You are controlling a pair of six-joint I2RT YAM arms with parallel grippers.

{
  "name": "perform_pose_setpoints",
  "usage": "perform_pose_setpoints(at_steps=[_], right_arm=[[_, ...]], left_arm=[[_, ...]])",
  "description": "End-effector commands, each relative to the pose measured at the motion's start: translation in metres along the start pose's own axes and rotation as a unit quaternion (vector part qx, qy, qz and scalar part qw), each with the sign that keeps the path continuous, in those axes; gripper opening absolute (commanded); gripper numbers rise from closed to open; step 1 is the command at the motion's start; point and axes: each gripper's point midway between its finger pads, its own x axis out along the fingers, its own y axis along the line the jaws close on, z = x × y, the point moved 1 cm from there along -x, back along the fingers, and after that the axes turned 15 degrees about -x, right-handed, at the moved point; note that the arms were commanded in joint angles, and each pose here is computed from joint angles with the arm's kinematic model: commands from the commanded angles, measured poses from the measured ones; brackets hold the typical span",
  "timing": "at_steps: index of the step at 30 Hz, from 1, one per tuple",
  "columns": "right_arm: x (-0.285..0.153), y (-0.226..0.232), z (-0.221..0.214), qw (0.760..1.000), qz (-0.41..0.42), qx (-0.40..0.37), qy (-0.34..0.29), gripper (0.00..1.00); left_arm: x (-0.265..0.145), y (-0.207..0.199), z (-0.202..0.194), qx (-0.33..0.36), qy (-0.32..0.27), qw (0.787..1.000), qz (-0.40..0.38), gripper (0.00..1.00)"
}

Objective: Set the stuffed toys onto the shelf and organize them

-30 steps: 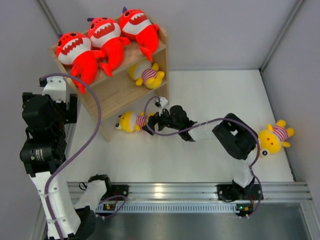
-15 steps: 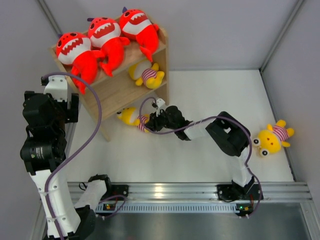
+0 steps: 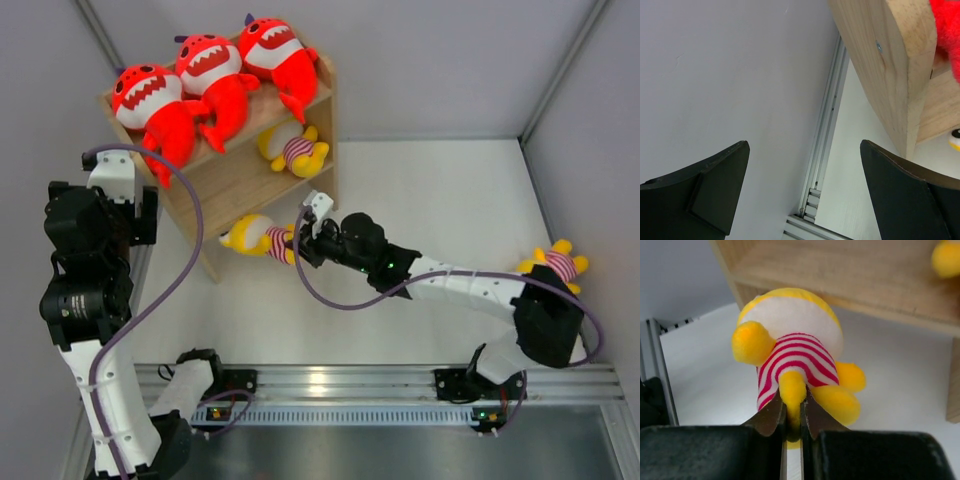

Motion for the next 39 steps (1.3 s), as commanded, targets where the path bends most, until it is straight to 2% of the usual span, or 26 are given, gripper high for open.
perform_pose_setpoints(at_steps=[1, 4, 5, 6, 8, 12, 16, 22, 28, 35, 39], right_arm=[[-0.029, -0.012, 0.072, 0.997, -0.059, -0.029, -0.035, 0.00], [-0.038, -0.015, 0.102, 0.995, -0.084, -0.024, -0.044, 0.00], [-0.035, -0.015, 0.100, 0.996, -0.086, -0.023, -0.028, 0.00], [-0.036, -0.023, 0.118, 0.994, -0.104, -0.018, -0.041, 0.00], [-0.033, -0.024, 0.130, 0.992, -0.117, -0.016, -0.050, 0.00], [-0.003, -0.030, 0.147, 0.986, -0.153, -0.002, -0.068, 0.00], [0.038, -0.027, 0.145, 0.981, -0.182, -0.014, -0.062, 0.00], [0.096, -0.001, 0.135, 0.976, -0.206, -0.052, -0.049, 0.00], [0.114, 0.031, 0.140, 0.981, -0.173, -0.045, -0.073, 0.00], [0.128, 0.036, 0.154, 0.981, -0.166, -0.038, -0.095, 0.00], [0.140, 0.043, 0.147, 0.983, -0.148, -0.048, -0.093, 0.00]], left_arm=[[-0.010, 0.005, 0.019, -0.021, -0.036, 0.999, 0.005, 0.99], [-0.012, 0.004, 0.021, -0.022, -0.040, 0.999, 0.002, 0.99], [-0.011, 0.004, 0.022, -0.022, -0.039, 0.999, 0.002, 0.99], [-0.012, 0.004, 0.023, -0.023, -0.041, 0.999, 0.001, 0.99], [-0.013, 0.004, 0.023, -0.024, -0.042, 0.999, 0.000, 0.99], [-0.014, 0.004, 0.022, -0.023, -0.042, 0.999, -0.001, 0.99], [-0.016, 0.004, 0.023, -0.024, -0.044, 0.999, -0.002, 0.98], [-0.015, 0.003, 0.023, -0.024, -0.044, 0.999, -0.004, 0.99], [-0.016, 0.001, 0.023, -0.024, -0.044, 0.999, -0.008, 0.99], [-0.015, 0.001, 0.022, -0.023, -0.043, 0.999, -0.009, 0.98], [-0.016, 0.001, 0.023, -0.023, -0.045, 0.999, -0.009, 0.99]])
